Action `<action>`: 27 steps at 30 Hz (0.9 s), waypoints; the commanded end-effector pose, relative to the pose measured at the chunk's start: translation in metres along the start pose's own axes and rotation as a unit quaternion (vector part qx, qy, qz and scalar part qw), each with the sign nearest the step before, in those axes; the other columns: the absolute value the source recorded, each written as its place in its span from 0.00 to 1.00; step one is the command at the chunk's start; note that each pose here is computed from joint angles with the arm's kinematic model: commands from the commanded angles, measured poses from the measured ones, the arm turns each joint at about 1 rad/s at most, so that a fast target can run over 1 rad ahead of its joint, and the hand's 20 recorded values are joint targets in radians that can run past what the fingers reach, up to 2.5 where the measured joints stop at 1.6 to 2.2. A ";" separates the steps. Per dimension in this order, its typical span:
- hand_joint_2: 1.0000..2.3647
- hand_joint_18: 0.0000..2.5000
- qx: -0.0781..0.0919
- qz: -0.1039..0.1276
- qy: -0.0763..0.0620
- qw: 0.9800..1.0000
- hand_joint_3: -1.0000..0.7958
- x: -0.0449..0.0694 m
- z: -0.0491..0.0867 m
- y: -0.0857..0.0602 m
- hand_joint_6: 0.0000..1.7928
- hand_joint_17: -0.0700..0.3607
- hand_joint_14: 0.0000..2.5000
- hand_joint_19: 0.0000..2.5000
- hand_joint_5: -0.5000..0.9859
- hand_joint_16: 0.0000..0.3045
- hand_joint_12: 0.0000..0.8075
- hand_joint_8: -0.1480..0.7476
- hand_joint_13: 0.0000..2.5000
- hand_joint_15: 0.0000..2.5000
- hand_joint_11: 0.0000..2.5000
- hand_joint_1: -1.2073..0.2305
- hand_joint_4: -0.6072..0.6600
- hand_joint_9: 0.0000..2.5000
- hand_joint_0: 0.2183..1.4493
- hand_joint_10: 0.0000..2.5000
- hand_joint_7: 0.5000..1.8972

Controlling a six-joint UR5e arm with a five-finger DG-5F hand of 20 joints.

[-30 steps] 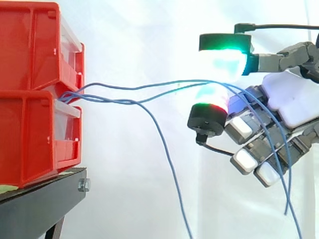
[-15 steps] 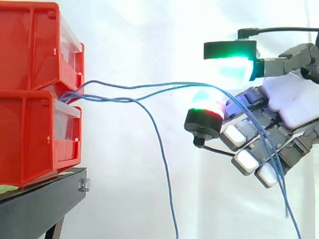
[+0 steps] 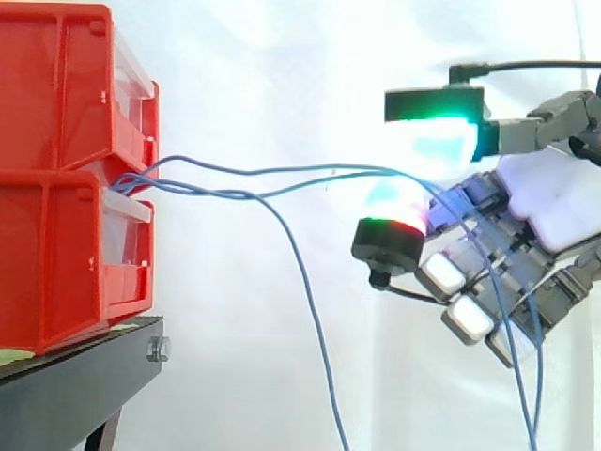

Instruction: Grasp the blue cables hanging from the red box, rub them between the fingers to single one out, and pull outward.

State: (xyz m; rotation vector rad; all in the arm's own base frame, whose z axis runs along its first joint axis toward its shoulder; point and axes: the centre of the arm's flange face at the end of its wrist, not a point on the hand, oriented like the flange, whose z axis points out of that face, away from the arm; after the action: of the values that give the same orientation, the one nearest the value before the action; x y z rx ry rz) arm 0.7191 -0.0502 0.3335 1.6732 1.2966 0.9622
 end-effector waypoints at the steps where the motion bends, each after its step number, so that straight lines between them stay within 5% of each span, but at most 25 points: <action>1: 0.01 0.29 0.013 -0.006 -0.003 1.000 0.38 -0.003 0.001 -0.013 0.51 0.39 0.01 0.19 0.23 0.14 0.44 0.47 0.33 0.20 0.22 0.30 0.54 0.35 0.34 0.01 0.34; 11: 0.01 0.28 0.015 -0.005 -0.003 1.000 0.45 -0.004 0.002 -0.019 0.53 0.39 0.01 0.18 0.22 0.14 0.42 0.45 0.32 0.20 0.22 0.25 0.41 0.33 0.39 0.01 0.35; 21: 0.01 0.28 0.016 -0.009 -0.005 1.000 0.37 -0.004 0.002 -0.020 0.50 0.38 0.01 0.20 0.25 0.14 0.43 0.46 0.33 0.20 0.21 0.39 0.51 0.39 0.31 0.01 0.43; 27: 0.01 0.29 0.018 -0.043 -0.007 0.999 0.41 -0.005 0.002 -0.020 0.50 0.38 0.01 0.20 0.26 0.14 0.43 0.46 0.35 0.21 0.22 0.41 0.51 0.42 0.31 0.01 0.47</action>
State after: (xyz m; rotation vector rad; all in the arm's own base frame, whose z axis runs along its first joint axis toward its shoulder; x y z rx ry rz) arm 0.7122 -0.0518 0.3138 1.6569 1.3538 0.8984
